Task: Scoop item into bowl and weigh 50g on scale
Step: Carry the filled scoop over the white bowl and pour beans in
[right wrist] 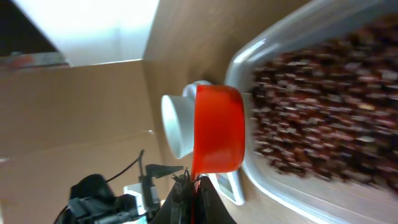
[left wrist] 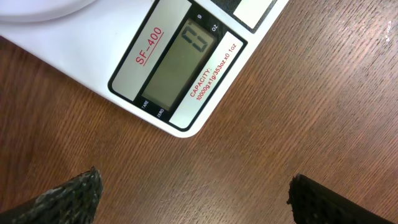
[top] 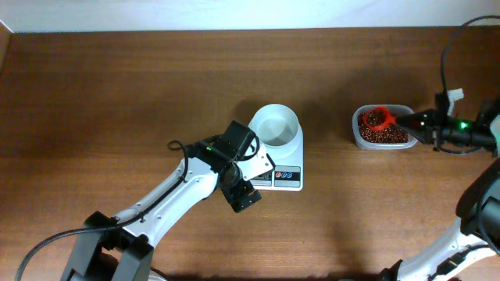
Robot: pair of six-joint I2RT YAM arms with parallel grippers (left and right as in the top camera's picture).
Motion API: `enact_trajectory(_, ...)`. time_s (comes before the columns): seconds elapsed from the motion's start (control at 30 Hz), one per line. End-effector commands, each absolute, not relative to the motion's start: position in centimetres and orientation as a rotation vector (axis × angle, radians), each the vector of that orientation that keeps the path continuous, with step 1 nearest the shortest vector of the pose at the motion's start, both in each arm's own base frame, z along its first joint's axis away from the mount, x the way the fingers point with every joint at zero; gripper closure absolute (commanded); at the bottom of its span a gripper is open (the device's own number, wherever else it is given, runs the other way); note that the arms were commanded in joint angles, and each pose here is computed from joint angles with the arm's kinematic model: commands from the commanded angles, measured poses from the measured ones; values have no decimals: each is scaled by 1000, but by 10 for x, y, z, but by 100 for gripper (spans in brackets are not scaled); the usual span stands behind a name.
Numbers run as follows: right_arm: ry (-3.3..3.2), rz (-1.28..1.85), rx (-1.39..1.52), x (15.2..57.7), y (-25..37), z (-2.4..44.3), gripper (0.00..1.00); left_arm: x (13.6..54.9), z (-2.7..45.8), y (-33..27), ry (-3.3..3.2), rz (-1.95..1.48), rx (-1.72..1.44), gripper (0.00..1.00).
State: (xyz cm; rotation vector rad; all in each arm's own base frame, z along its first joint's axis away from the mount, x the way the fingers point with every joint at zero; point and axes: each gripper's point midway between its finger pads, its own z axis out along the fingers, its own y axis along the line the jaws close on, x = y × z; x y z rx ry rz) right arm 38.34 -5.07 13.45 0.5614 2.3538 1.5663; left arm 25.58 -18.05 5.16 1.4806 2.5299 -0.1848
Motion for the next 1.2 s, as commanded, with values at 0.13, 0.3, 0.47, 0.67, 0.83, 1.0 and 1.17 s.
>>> enact_trajectory(0.13,2304,1714,368,400,4,157,96,255,54,-182,2507,-202,1496,1)
enact_trajectory(0.3,2275,1805,231,410,45,185,96,255,54,-182,2507,-202,1496,1)
enact_trajectory(0.47,2308,1824,29,413,95,205,96,255,54,-182,2507,-203,1496,1)
enact_trajectory(0.67,2477,1729,-113,399,134,184,96,255,54,-182,2507,-202,1496,1)
enact_trajectory(0.83,2621,1560,-244,392,158,160,96,255,54,-182,2507,-202,1496,1)
enact_trajectory(1.0,2742,1361,-307,392,169,151,96,255,54,-182,2507,-202,1496,1)
enact_trajectory(1.17,2808,1118,-391,398,174,166,96,255,54,-182,2507,-202,1496,1)
